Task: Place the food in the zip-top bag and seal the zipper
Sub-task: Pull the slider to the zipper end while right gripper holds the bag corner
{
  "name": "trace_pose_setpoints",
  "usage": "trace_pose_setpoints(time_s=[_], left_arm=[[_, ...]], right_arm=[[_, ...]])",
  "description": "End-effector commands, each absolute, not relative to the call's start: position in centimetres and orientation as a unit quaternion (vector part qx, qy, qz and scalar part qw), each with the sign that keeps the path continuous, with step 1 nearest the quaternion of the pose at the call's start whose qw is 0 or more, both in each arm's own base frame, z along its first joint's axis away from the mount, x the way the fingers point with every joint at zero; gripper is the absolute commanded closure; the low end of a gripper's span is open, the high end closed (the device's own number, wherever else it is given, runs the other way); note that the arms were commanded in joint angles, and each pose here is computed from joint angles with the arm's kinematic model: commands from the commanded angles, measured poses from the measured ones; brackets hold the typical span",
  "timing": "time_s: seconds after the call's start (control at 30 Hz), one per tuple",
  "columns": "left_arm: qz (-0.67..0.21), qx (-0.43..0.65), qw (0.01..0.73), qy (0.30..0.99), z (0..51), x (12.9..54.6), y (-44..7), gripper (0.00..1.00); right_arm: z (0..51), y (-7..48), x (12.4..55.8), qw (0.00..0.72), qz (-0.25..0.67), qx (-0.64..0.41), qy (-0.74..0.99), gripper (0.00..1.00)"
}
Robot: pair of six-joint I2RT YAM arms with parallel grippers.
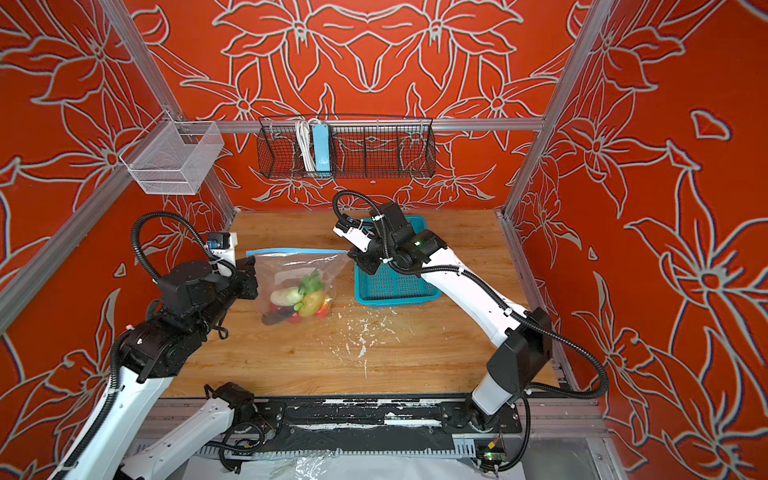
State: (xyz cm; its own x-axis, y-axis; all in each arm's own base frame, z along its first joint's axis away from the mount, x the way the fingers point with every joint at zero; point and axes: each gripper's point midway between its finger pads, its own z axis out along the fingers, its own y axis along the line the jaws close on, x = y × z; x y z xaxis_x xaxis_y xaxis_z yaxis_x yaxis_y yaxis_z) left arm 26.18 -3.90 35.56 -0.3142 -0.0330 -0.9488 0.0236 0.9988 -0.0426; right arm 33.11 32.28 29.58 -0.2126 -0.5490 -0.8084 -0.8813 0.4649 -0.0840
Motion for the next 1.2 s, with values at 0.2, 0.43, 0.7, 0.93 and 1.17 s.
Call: trace_pose_setpoints(time_s=[0.2,0.43,0.7,0.93,1.17], left_arm=[[-0.032,-0.051,0.608,0.791,37.0,25.3,-2.5,1.00],[-0.064,-0.061,0.598,0.796,36.3,25.3,-3.2,1.00],[-0.083,-0.070,0.597,0.795,36.4,23.9,-3.1,1.00],[-0.109,-0.079,0.593,0.794,36.5,22.9,-3.4,1.00],[-0.128,-0.093,0.586,0.794,36.4,21.5,-3.2,1.00]], right_arm=[[32.7,31.2,32.4,0.432,0.241,-0.437,0.751,1.00],[32.7,31.7,31.7,0.420,0.268,-0.427,0.755,1.00],[34.0,31.7,30.3,0.428,0.284,-0.422,0.747,1.00],[35.3,31.4,28.6,0.435,0.289,-0.421,0.742,1.00],[36.0,31.2,26.5,0.439,0.295,-0.420,0.737,1.00]])
